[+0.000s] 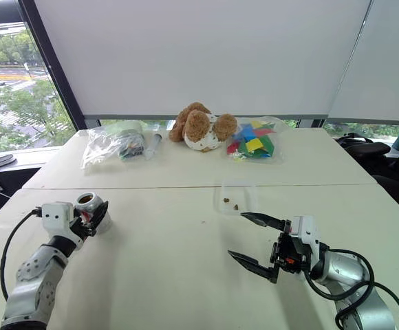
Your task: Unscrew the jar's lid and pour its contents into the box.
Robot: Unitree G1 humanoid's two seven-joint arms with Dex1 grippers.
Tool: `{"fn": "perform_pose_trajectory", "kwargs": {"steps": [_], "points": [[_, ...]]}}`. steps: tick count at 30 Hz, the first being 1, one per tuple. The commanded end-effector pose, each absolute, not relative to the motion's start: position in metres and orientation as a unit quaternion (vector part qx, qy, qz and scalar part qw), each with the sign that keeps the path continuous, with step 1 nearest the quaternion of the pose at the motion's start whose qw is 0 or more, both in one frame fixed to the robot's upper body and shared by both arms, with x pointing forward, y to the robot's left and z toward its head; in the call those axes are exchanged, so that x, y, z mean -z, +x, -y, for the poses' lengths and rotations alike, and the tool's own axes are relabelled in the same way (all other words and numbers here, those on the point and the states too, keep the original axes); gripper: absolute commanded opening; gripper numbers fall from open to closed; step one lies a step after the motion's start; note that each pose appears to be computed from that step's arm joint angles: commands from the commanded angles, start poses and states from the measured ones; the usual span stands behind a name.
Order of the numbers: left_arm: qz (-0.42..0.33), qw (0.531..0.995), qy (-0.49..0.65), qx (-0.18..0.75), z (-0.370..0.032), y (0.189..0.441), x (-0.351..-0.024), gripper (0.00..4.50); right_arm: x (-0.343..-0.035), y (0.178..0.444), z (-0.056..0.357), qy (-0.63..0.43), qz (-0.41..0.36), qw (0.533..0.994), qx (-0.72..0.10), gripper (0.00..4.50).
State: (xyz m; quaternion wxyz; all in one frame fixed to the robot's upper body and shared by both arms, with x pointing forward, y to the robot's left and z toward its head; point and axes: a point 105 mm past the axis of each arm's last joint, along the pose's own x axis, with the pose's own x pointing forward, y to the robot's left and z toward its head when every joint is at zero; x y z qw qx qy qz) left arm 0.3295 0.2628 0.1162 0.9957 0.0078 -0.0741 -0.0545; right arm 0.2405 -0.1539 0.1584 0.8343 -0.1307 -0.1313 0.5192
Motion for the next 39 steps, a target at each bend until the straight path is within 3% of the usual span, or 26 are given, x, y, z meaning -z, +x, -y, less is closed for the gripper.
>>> {"fn": "perform_pose_trajectory", "kwargs": {"steps": [1, 4, 13, 18, 28, 32, 39], "points": [[0.062, 0.997, 0.0, 0.046, -0.267, 0.326, -0.112, 3.47, -0.168, 0.239, 0.157, -0.14, 0.146, 0.831, -0.519, 4.5], [0.067, 0.997, -0.002, 0.048, -0.266, 0.324, -0.118, 4.45, -0.169, 0.239, 0.158, -0.141, 0.145, 0.83, -0.52, 4.5], [0.052, 0.998, 0.014, 0.029, -0.283, 0.306, -0.122, 4.45, -0.173, 0.241, 0.161, -0.147, 0.141, 0.83, -0.519, 4.5], [0.027, 0.997, 0.037, 0.066, -0.294, 0.287, -0.127, 4.45, -0.172, 0.237, 0.169, -0.151, 0.127, 0.834, -0.515, 4.5], [-0.067, 0.954, 0.159, 0.246, -0.285, 0.233, -0.123, 4.45, -0.169, 0.229, 0.206, -0.19, 0.081, 0.836, -0.509, 4.5], [-0.08, 0.926, 0.178, 0.322, -0.276, 0.207, -0.131, 4.45, -0.161, 0.214, 0.225, -0.216, 0.033, 0.822, -0.527, 4.5], [-0.063, 0.916, 0.198, 0.343, -0.269, 0.203, -0.135, 4.45, -0.156, 0.21, 0.236, -0.228, 0.019, 0.818, -0.529, 4.5]]}}
